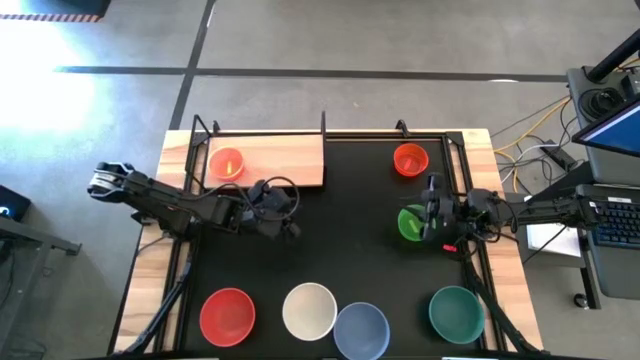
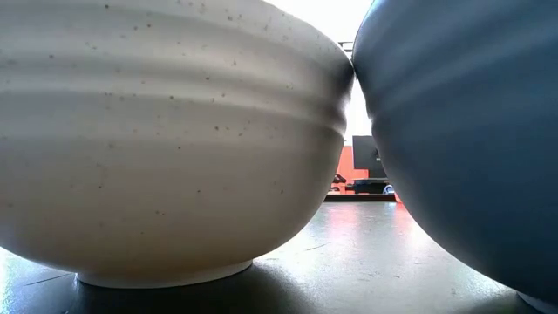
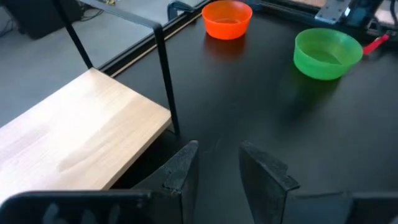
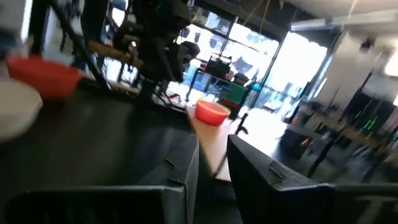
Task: Place and stack bowls onto a shelf
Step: Stack the green bowl on top of the yellow bowl on the shelf
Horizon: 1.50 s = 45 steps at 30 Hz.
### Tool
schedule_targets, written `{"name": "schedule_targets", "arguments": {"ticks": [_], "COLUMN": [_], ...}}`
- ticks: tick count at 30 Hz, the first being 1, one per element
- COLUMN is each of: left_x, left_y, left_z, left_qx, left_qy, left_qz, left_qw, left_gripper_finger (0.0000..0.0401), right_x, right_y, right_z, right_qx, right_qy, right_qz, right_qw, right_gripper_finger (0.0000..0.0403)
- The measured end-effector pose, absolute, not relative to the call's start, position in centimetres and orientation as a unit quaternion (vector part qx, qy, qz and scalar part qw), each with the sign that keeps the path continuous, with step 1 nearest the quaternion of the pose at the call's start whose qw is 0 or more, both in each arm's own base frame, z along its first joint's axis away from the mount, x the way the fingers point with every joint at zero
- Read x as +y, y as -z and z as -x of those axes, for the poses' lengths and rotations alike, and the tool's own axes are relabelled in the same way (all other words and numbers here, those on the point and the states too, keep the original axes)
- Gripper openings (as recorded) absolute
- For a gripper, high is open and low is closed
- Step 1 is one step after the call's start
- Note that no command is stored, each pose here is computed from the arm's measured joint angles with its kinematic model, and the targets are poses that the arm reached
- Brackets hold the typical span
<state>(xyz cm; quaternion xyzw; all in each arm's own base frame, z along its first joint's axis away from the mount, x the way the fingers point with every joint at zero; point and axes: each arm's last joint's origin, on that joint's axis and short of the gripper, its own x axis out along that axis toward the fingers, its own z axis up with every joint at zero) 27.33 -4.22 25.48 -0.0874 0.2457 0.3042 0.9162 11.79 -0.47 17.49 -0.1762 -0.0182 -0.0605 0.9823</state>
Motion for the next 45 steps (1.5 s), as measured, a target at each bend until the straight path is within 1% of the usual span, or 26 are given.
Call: {"name": "schedule_targets", "arguments": {"ticks": [2,4,6,8,9,12,14,17,19,21,25,28,31,34,37,40,45], "left_x": [-4.2,-4.3,-4.3,-4.3,-4.3,-4.3,-4.3,-4.4,-4.4,-4.4,-4.4,-4.3,-4.3,-4.3,-4.3,-4.3,-4.3], "left_y": [-25.5,-25.6,-25.7,-25.7,-25.8,-25.7,-25.7,-25.6,-25.6,-25.6,-25.6,-25.6,-25.6,-25.5,-25.4,-25.4,-25.4], "left_z": [-27.4,-27.5,-27.6,-27.6,-27.7,-27.8,-27.9,-28.0,-28.0,-28.0,-28.0,-28.0,-28.0,-28.0,-27.9,-27.9,-27.8], "left_qx": [0.243,0.235,0.232,0.227,0.225,0.224,0.222,0.220,0.222,0.221,0.225,0.227,0.229,0.231,0.237,0.239,0.243], "left_qy": [-0.304,-0.303,-0.302,-0.301,-0.301,-0.300,-0.299,-0.299,-0.299,-0.300,-0.297,-0.296,-0.295,-0.295,-0.296,-0.296,-0.296], "left_qz": [0.089,0.094,0.096,0.099,0.099,0.098,0.097,0.097,0.096,0.096,0.084,0.078,0.072,0.071,0.067,0.066,0.064], "left_qw": [0.917,0.919,0.920,0.921,0.921,0.922,0.923,0.923,0.923,0.923,0.924,0.924,0.925,0.924,0.923,0.922,0.921], "left_gripper_finger": [0.0096,0.0096,0.0096,0.0096,0.0096,0.0096,0.0096,0.0096,0.0096,0.0096,0.0096,0.0096,0.0096,0.0096,0.0096,0.0096,0.0096], "right_x": [-0.5,-0.5,-0.5,-0.7,-0.8,-0.8,-0.9,-0.9,-0.9,-1.1,-1.1,-1.1,-1.0,-1.1,-1.1,-1.1,-1.1], "right_y": [-17.5,-17.7,-17.9,-18.2,-18.2,-18.2,-18.2,-18.4,-18.6,-18.5,-17.6,-17.6,-17.9,-19.3,-20.8,-21.5,-22.1], "right_z": [-11.8,-11.8,-11.7,-11.6,-11.6,-11.6,-11.6,-11.6,-11.5,-11.5,-11.7,-11.7,-11.8,-12.0,-12.5,-12.8,-12.6], "right_qx": [-0.023,-0.035,-0.045,-0.058,-0.057,-0.066,-0.071,-0.080,-0.093,-0.101,-0.062,-0.067,-0.058,-0.055,-0.018,0.074,0.222], "right_qy": [0.059,0.063,0.066,0.098,0.114,0.117,0.119,0.126,0.127,0.142,0.144,0.142,0.142,0.143,0.152,0.180,0.247], "right_qz": [0.114,0.075,0.071,0.096,0.089,-0.015,-0.034,-0.028,-0.066,-0.126,-0.193,-0.230,-0.236,-0.236,-0.234,-0.251,-0.322], "right_qw": [0.991,0.995,0.994,0.989,0.988,0.991,0.990,0.988,0.985,0.977,0.969,0.960,0.960,0.960,0.960,0.948,0.887], "right_gripper_finger": [0.0075,0.0075,0.0075,0.0075,0.0075,0.0075,0.0075,0.0075,0.0075,0.0078,0.0096,0.0116,0.0139,0.0159,0.0169,0.0170,0.0163]}}
